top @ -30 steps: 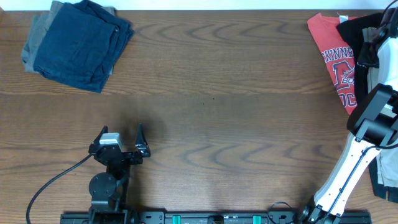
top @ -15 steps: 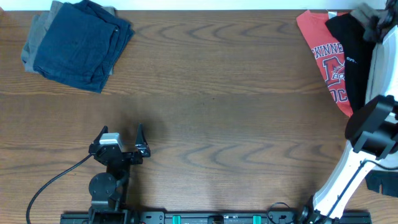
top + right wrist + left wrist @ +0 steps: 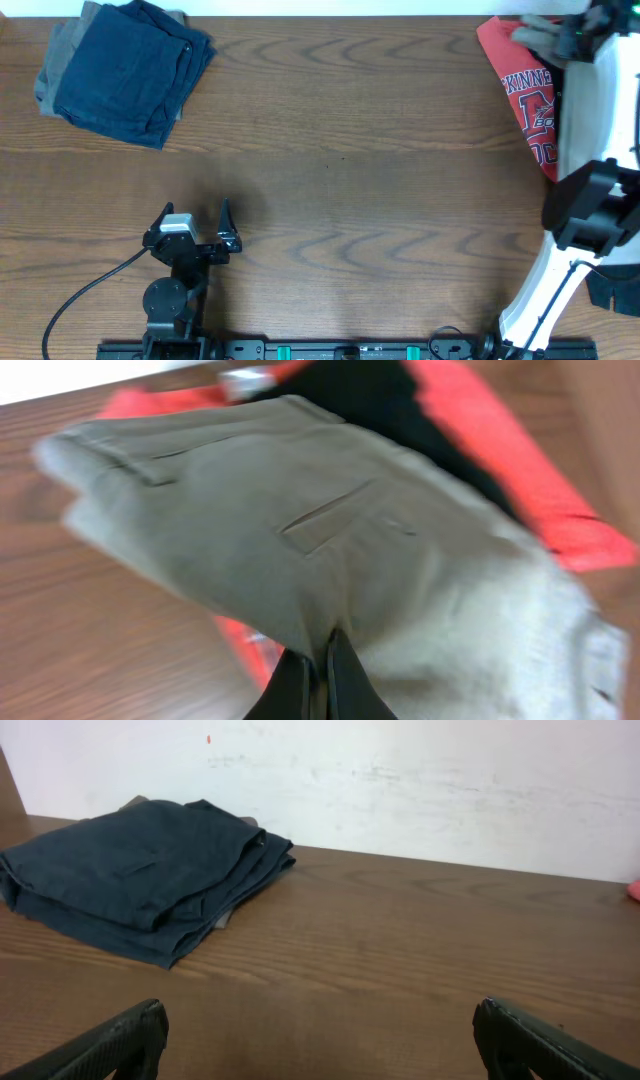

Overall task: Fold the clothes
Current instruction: 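Drag the khaki shorts left and lay them flat mid-table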

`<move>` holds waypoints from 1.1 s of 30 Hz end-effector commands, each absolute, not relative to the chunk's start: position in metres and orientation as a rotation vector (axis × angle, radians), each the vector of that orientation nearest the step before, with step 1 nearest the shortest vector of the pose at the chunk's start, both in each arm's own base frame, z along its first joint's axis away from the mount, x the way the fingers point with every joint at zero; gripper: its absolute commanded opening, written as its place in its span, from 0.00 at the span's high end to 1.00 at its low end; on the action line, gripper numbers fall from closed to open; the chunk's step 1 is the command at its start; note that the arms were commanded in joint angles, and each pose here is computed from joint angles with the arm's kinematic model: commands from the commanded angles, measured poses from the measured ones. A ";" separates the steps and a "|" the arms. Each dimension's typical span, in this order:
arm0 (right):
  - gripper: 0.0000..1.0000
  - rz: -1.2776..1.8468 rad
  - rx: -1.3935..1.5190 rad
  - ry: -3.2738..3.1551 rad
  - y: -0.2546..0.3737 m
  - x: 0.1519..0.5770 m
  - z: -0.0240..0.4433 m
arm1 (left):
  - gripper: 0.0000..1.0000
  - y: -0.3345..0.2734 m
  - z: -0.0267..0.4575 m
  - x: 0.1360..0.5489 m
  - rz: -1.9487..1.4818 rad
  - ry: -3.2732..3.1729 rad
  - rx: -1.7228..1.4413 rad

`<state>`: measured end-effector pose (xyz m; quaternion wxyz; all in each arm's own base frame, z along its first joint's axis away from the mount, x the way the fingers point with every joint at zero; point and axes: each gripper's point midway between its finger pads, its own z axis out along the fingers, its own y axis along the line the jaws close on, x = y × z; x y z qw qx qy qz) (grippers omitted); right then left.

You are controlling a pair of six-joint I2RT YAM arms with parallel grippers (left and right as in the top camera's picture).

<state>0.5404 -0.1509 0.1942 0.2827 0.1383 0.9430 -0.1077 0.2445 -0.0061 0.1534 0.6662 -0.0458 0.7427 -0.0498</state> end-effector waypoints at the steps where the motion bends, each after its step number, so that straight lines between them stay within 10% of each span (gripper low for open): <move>1: 0.99 -0.006 0.172 2.517 -0.056 0.559 0.204 | 0.02 0.000 0.136 0.244 -0.073 1.724 -0.117; 17: 0.99 0.295 -0.565 2.633 0.264 0.474 0.162 | 0.02 0.000 0.136 0.244 -0.072 1.724 -0.117; 33: 0.98 0.728 -0.963 2.797 0.402 0.318 0.126 | 0.02 0.000 0.136 0.244 -0.073 1.724 -0.117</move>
